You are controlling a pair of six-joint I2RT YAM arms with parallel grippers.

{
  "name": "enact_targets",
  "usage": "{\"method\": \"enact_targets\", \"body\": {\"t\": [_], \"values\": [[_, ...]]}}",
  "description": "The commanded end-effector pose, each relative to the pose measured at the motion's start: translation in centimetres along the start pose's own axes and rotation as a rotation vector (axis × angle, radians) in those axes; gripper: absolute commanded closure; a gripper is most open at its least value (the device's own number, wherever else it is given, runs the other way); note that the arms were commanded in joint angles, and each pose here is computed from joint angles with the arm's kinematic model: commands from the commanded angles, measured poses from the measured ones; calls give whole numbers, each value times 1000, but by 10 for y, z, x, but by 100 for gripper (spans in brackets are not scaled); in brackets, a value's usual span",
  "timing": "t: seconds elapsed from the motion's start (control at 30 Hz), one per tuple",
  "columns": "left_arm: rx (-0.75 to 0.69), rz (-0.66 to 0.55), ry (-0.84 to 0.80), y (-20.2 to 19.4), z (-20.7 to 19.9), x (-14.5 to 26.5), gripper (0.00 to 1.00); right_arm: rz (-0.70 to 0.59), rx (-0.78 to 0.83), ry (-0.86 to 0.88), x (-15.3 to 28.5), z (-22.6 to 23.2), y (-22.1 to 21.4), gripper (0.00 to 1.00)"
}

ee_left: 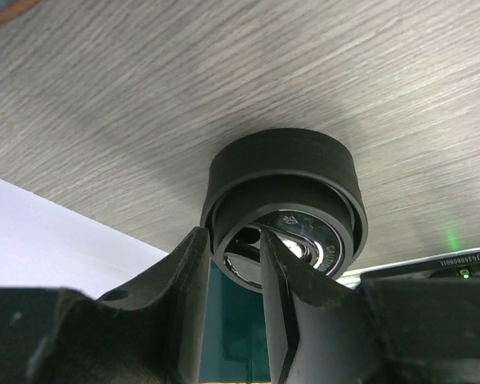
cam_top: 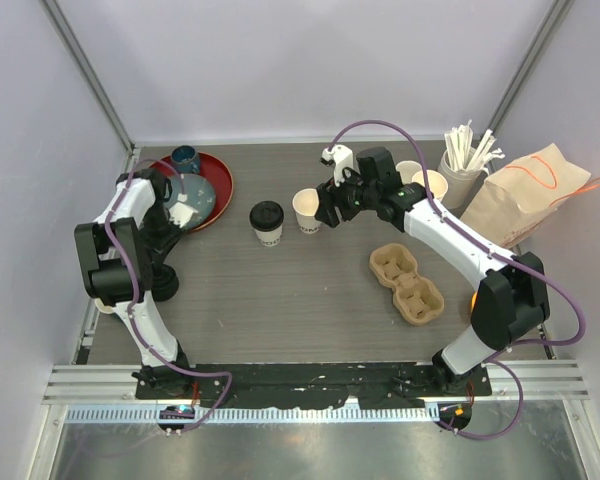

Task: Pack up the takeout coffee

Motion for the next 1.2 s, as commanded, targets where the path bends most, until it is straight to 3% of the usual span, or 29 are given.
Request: {"method": "enact_targets", "body": {"t": [0.0,0.23,0.57,0.87,1.0,1.17], "values": [[10,-31,-19,-4,-6,19,64,-42,23,3,0,-3,12,34],[-8,-7,2,-12,-6,13,60,-41,25,12,0,-1,12,34],[-5,33,7,-18,-1,3,68,-36,26,20,0,0,11,34],[1,23,-32,-19,-10,-2,85,-30,25,20,-1,-1,9,34],[28,21,-23,-18,-9,-2,100,-32,23,17,-1,-2,10,34],[83,-30,11,-11,-5,9,100,-32,23,12,0,-3,10,35]]}}
Point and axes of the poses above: each gripper's point midway between its finger pads, its own x axis back along the fingers, its own z axis along the line the jaws close on, y = z × x, the point moved 1 cm from there along x, back along the fingers, and after that the axes turned 1 degree about -x, right-handed, at the moved point
